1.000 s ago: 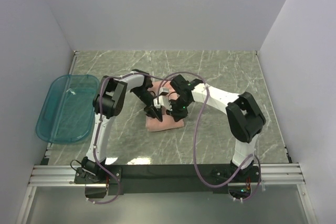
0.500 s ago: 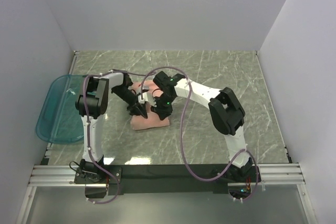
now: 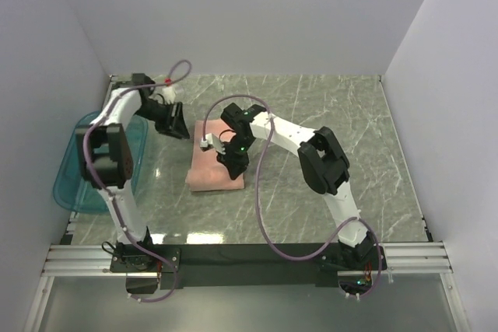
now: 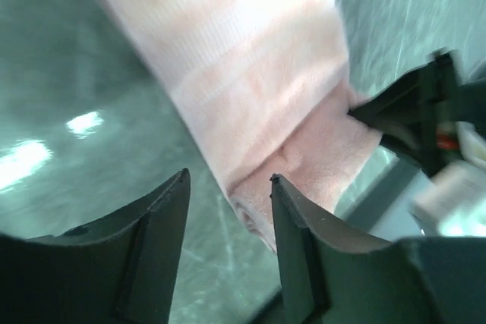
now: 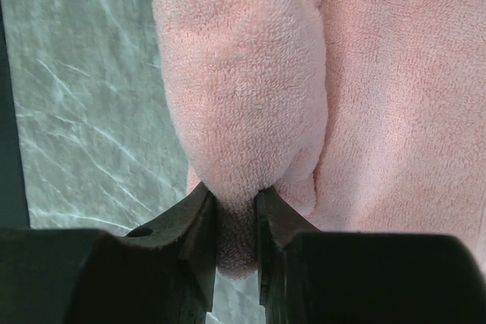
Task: Roll the towels
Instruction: Roll the towel
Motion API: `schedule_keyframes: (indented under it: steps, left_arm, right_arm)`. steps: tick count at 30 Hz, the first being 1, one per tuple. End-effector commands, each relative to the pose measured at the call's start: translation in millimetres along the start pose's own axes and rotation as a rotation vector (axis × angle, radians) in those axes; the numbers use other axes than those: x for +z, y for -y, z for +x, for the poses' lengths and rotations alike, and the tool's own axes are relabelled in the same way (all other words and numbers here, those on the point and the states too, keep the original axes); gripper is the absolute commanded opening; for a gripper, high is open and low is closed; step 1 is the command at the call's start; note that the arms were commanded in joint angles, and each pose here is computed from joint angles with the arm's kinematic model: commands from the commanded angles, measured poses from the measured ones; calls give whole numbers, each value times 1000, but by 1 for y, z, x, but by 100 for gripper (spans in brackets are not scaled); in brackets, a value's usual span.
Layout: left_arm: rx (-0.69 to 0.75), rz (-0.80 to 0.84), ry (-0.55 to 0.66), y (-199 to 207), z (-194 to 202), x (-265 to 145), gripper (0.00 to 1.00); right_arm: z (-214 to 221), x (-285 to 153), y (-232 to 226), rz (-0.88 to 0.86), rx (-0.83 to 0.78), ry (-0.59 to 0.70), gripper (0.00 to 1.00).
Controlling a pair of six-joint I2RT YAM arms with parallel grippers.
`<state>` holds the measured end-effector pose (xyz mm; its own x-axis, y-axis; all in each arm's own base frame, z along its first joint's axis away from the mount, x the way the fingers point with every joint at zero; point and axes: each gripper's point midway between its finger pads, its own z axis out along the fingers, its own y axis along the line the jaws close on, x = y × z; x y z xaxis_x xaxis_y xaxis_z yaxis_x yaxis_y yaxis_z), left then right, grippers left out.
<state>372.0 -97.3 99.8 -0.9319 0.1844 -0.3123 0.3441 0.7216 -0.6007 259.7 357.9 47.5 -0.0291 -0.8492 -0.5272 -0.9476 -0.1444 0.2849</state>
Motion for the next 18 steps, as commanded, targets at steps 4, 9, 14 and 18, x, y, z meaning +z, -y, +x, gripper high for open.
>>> schedule_keyframes:
  steps: [4, 9, 14, 18]
  left_arm:
    - [321, -120, 394, 41, -38, -94, 57]
    - [524, -181, 401, 62, 4, -87, 64]
    - [818, -192, 269, 81, 63, -46, 70]
    - [1070, -173, 185, 99, 92, -10, 72]
  right_arm:
    - [41, 43, -23, -215, 187, -108, 0]
    - [44, 47, -15, -270, 260, -58, 0]
    - [40, 48, -2, -320, 349, 40, 0]
    - [43, 51, 3, -369, 418, 53, 0]
